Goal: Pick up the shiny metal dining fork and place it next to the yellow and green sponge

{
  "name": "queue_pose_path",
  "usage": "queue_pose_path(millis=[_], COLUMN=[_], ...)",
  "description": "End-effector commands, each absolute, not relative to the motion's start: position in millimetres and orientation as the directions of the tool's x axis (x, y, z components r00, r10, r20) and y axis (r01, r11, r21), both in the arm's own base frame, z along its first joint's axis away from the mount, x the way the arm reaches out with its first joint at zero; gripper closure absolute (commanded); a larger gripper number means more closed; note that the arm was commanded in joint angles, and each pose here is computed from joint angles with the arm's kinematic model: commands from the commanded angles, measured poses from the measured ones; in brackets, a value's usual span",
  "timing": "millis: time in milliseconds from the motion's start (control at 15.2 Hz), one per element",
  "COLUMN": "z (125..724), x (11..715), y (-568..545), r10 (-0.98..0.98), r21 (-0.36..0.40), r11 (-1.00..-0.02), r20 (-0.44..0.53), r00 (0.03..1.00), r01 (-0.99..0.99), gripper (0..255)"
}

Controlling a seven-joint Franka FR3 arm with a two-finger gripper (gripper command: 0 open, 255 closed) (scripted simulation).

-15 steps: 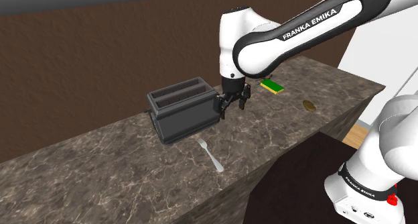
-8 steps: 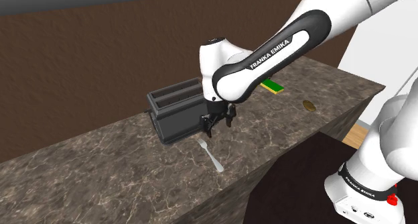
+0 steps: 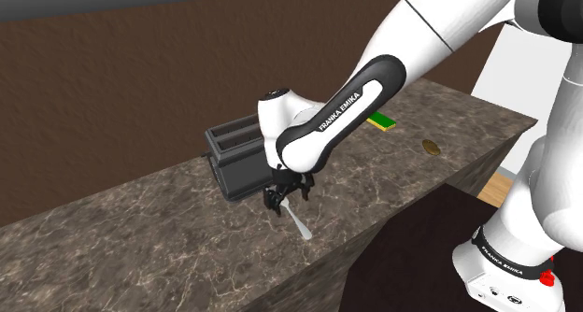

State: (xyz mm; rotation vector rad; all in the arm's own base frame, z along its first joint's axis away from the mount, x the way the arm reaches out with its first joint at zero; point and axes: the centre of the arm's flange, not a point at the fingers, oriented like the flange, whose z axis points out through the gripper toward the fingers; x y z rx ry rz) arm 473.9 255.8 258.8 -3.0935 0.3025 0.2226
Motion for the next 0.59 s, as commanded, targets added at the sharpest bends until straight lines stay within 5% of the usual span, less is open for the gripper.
queue_pose_path(millis=[0, 528], z=[248.1, 224.2], x=[472.3, 468.9], y=[257.9, 258.9], r10=[-0.191, -0.191], r21=[-0.012, -0.012], r11=[-0.981, -0.981], r20=[-0.145, -0.145], r00=[0.971, 0.971], r01=[-0.195, -0.195], gripper=[0, 0])
